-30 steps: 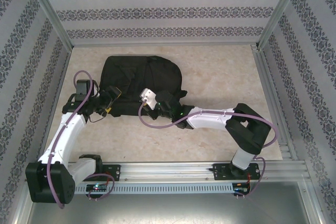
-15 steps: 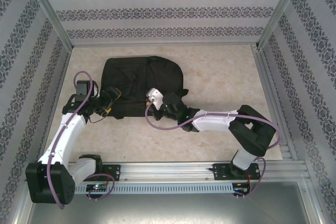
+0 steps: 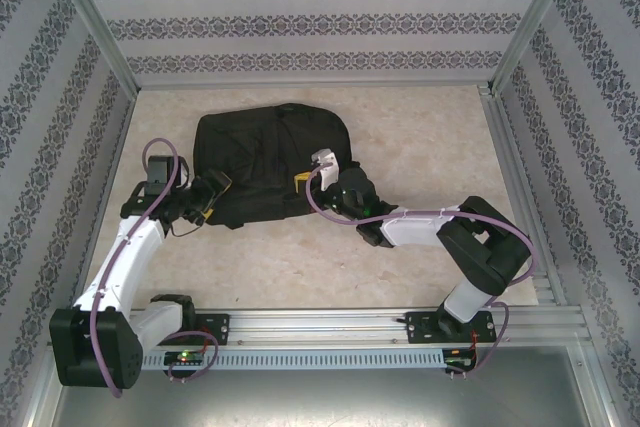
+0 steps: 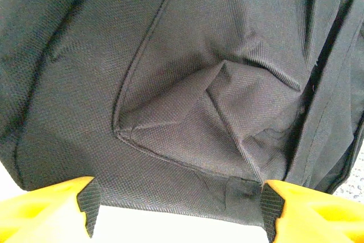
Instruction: Pack the student bag
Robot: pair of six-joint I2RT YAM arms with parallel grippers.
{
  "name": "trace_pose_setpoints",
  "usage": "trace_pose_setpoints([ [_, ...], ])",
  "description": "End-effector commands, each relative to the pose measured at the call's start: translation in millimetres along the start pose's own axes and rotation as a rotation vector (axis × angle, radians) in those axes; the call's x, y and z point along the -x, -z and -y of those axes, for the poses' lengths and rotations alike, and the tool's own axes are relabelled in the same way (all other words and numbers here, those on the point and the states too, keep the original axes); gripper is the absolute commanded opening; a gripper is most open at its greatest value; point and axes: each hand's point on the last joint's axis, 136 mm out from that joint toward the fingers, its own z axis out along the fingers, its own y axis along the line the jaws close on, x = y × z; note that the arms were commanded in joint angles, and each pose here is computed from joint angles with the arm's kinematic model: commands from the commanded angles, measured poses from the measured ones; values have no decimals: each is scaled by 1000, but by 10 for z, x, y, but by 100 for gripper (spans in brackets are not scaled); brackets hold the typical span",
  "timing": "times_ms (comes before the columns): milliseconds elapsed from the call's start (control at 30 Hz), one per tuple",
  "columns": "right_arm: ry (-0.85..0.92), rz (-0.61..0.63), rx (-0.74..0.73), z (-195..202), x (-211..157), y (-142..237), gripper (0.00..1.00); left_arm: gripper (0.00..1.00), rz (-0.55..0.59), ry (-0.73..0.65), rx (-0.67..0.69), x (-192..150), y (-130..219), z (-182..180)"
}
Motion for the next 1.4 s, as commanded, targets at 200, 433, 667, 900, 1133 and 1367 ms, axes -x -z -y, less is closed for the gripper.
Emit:
trace_pose_setpoints([
  [200, 20, 120, -36, -55, 226, 161, 0, 80, -50, 72, 27, -300, -91, -45],
  [433, -11, 187, -124, 16, 208, 255, 0, 81, -55, 147, 59, -352, -335, -69],
  [667, -28, 248, -151, -14, 141, 310, 0, 67, 52, 168, 76, -189, -435, -97],
  [900, 2, 266, -210, 112, 40, 387, 0, 33, 113, 168, 152, -40, -531, -191],
  [1133, 68, 259, -308, 303, 43, 548, 0, 8, 123, 133, 184, -5, -557, -227],
  [1367, 87, 244, -206, 259, 135, 555, 0, 0, 106, 88, 183, -5, -561, -177],
])
